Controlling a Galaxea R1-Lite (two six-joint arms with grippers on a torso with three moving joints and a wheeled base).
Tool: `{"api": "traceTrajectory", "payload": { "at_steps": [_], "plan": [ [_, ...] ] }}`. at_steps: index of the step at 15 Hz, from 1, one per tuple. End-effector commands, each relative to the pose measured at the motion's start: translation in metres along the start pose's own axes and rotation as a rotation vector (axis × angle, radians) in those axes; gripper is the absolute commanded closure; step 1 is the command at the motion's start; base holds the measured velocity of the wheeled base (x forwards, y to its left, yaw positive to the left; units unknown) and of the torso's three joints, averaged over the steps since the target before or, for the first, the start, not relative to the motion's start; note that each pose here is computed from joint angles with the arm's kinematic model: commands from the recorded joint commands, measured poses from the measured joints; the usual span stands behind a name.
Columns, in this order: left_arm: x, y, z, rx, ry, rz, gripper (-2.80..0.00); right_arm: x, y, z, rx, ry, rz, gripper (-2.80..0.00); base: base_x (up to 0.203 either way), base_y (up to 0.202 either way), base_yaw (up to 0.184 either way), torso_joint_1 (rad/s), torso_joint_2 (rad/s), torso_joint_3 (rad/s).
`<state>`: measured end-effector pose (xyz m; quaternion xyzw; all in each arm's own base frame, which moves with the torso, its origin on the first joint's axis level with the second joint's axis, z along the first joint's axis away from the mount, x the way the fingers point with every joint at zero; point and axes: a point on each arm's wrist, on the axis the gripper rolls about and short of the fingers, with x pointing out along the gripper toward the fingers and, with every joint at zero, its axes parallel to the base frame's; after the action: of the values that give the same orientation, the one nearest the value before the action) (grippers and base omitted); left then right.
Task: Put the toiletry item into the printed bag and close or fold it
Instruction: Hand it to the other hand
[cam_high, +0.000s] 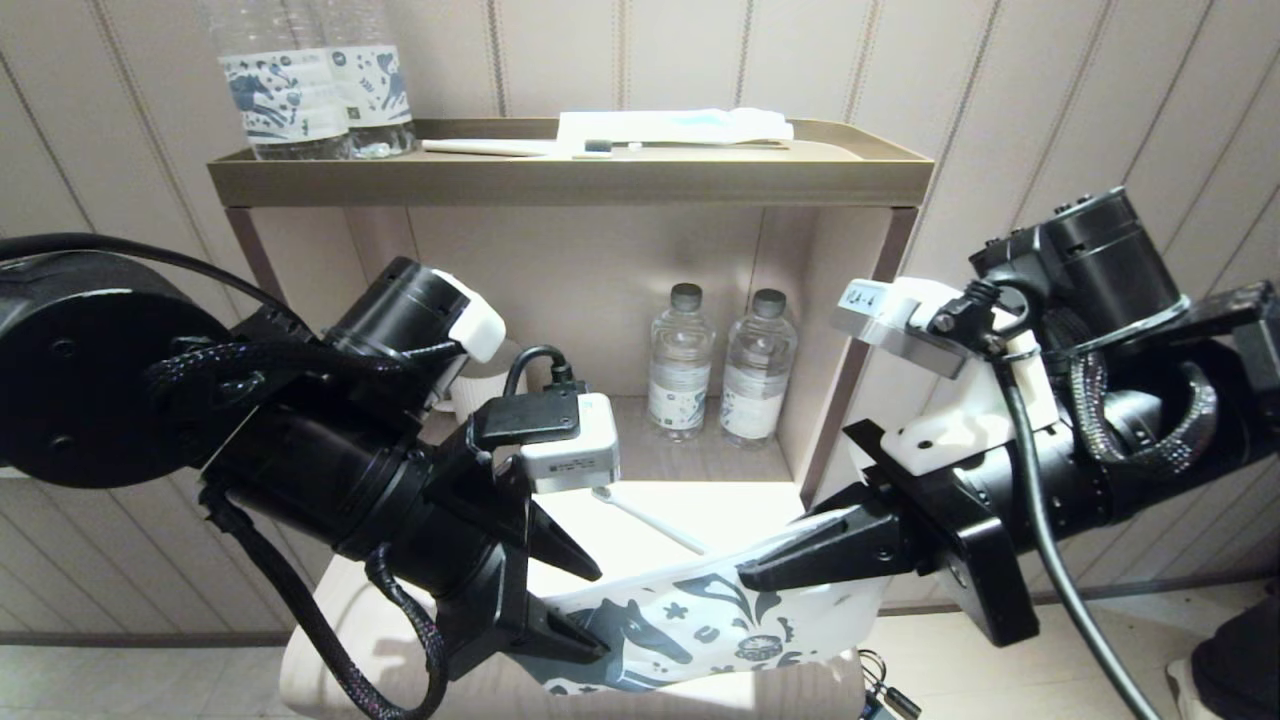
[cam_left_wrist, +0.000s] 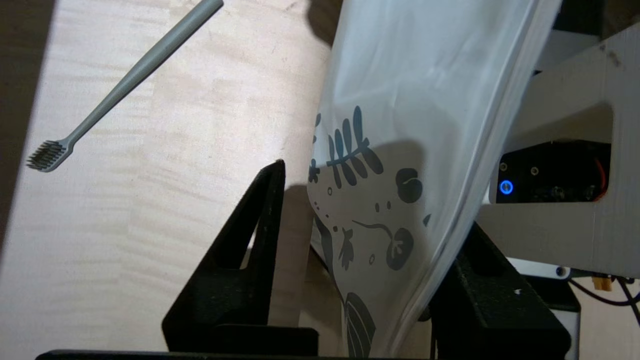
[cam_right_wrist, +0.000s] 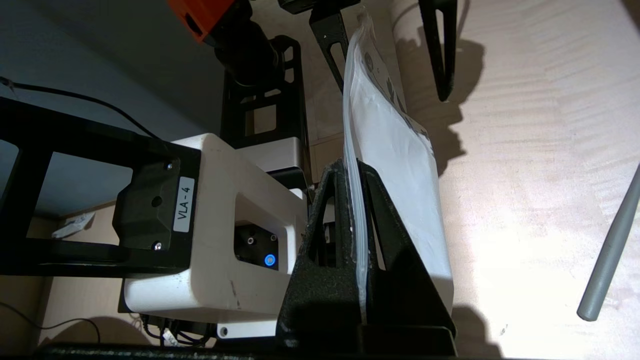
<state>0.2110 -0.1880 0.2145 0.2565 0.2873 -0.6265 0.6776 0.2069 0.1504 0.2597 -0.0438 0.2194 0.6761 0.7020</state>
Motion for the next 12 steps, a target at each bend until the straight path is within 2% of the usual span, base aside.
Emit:
{"api": "traceTrajectory", "payload": {
  "at_steps": [1, 3, 6, 9, 12],
  "plan": [
    [0.0, 0.012, -0.005, -0.034, -0.015, -0.007, -2.8, -0.001, -0.001, 0.001, -0.001, -0.004, 0.0, 0.0, 0.0, 0.0, 0.0, 0.0, 0.0, 0.0],
    [-0.01, 0.024, -0.01, -0.074, -0.038, 0.018, -2.8, -0.005, -0.001, 0.003, -0.007, -0.013, -0.009, 0.0, 0.0, 0.0, 0.0, 0.0, 0.0, 0.0],
    [-0.023, 0.037, -0.016, -0.224, -0.096, 0.011, -2.8, -0.016, 0.001, 0.006, -0.025, -0.046, -0.046, 0.0, 0.0, 0.0, 0.0, 0.0, 0.0, 0.0],
    [-0.028, 0.033, -0.027, -0.269, -0.098, 0.008, -2.8, -0.021, 0.001, 0.006, -0.019, -0.055, -0.061, 0.0, 0.0, 0.0, 0.0, 0.0, 0.0, 0.0],
    [-0.034, 0.022, -0.04, -0.289, -0.131, -0.022, -2.8, -0.025, 0.007, 0.007, -0.016, -0.062, -0.065, 0.0, 0.0, 0.0, 0.0, 0.0, 0.0, 0.0]
  ]
}}
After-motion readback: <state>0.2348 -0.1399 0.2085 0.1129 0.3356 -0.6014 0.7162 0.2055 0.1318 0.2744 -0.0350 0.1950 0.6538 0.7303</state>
